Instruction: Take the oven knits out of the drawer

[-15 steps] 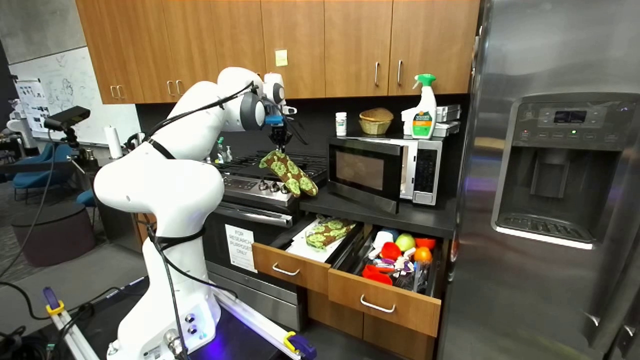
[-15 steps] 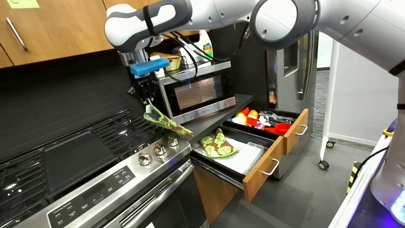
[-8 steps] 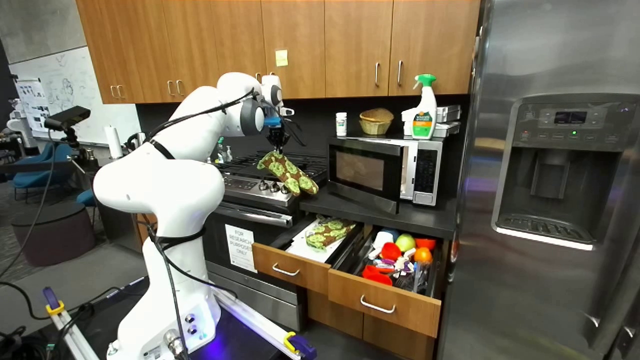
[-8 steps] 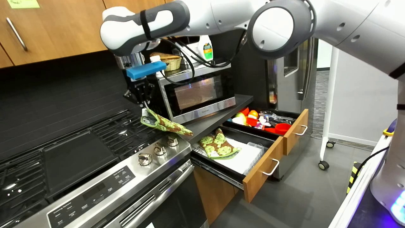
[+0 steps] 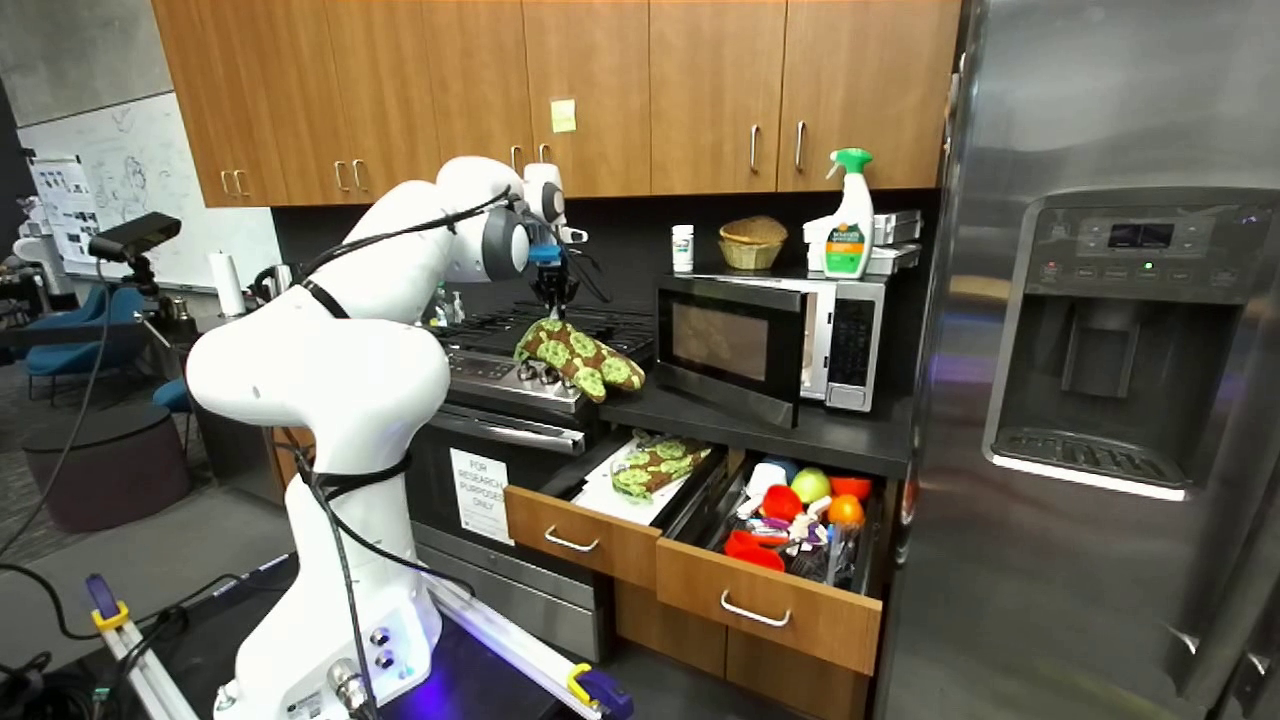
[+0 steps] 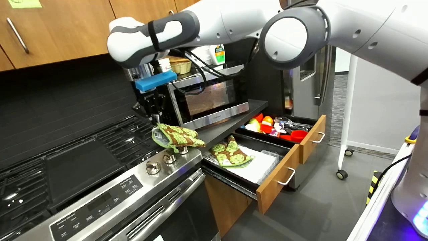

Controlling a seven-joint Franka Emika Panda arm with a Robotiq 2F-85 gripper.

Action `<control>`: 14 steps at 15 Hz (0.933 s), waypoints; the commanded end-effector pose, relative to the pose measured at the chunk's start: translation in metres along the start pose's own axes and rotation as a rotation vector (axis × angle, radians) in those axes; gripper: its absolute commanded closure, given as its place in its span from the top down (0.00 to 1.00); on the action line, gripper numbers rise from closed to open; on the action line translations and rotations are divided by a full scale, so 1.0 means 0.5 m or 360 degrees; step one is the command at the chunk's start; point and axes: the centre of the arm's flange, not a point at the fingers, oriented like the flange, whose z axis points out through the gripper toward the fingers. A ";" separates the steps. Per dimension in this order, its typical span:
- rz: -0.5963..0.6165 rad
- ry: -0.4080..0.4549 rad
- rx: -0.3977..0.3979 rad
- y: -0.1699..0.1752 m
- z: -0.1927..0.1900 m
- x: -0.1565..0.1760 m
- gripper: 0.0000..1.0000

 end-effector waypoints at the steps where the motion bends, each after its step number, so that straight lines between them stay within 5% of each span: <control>1: 0.0019 -0.0015 -0.0034 -0.012 -0.013 0.053 0.56; 8: 0.0039 -0.0025 -0.0048 0.007 -0.014 0.049 0.99; 14: 0.0138 -0.0084 -0.0165 0.080 -0.047 0.027 1.00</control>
